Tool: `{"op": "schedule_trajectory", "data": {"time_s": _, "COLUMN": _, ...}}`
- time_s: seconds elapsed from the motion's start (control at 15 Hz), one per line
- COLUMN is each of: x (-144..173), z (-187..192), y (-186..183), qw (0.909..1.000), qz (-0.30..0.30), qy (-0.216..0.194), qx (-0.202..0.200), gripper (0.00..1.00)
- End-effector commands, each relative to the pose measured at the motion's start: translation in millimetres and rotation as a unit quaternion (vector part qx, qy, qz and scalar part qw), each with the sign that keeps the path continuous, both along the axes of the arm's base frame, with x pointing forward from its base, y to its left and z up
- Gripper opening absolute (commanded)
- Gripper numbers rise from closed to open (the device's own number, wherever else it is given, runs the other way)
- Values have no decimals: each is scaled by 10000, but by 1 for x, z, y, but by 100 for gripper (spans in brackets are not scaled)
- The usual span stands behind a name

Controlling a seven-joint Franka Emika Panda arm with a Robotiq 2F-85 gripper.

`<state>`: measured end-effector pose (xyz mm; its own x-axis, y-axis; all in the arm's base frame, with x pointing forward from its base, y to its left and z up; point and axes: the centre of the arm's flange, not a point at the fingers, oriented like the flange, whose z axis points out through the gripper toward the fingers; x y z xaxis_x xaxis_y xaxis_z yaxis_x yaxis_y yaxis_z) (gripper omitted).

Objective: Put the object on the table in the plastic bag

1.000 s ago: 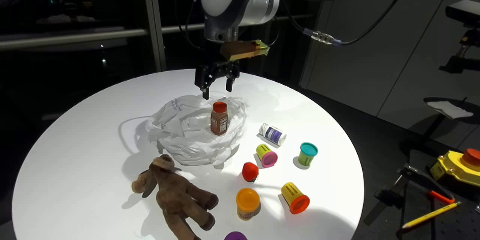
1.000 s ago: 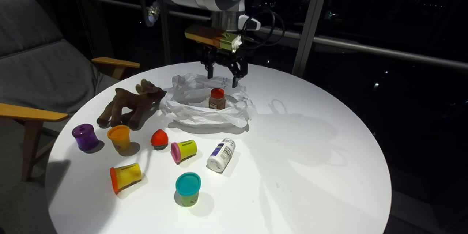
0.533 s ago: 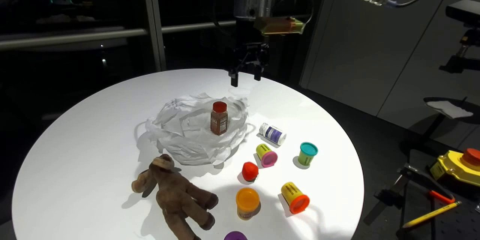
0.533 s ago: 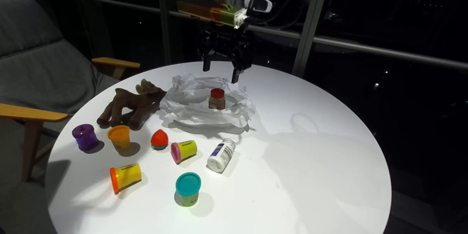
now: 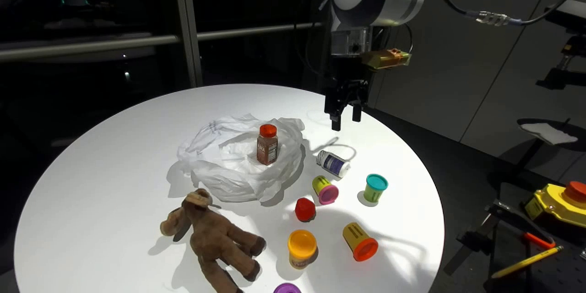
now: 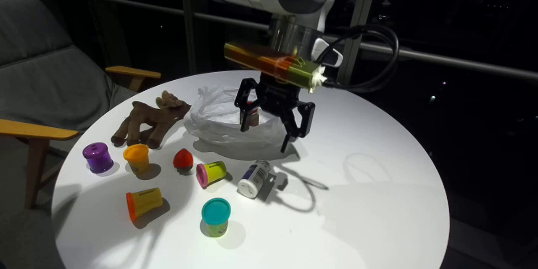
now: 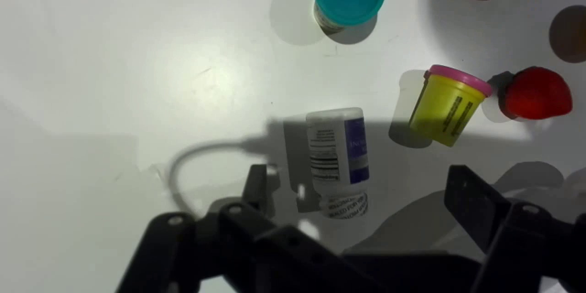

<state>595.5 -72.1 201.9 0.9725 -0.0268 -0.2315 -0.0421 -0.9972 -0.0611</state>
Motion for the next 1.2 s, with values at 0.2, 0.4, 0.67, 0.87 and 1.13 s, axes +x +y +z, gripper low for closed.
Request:
{"op": "schedule_trajectory", "data": {"time_s": 0.2, "x": -9, "z": -52, "y": 0, "qw": 9972, "qz": 229, "qy": 164, "qx": 692, "gripper": 100}}
{"op": "schedule_trajectory", "data": {"time_s": 0.4, "x": -8, "z": -72, "y": 12, "qw": 9960, "qz": 224, "qy": -53, "qx": 868, "gripper": 100}}
{"op": "schedule_trajectory", "data": {"time_s": 0.67, "x": -1, "z": -94, "y": 14, "qw": 9962, "qz": 253, "qy": -530, "qx": 638, "gripper": 100}}
{"op": "schedule_trajectory", "data": {"time_s": 0.87, "x": 3, "z": -94, "y": 6, "qw": 9942, "qz": 251, "qy": -963, "qx": 408, "gripper": 100}}
{"op": "schedule_trajectory", "data": {"time_s": 1.13, "x": 5, "z": -95, "y": -4, "qw": 9932, "qz": 194, "qy": -1123, "qx": 225, "gripper": 100}}
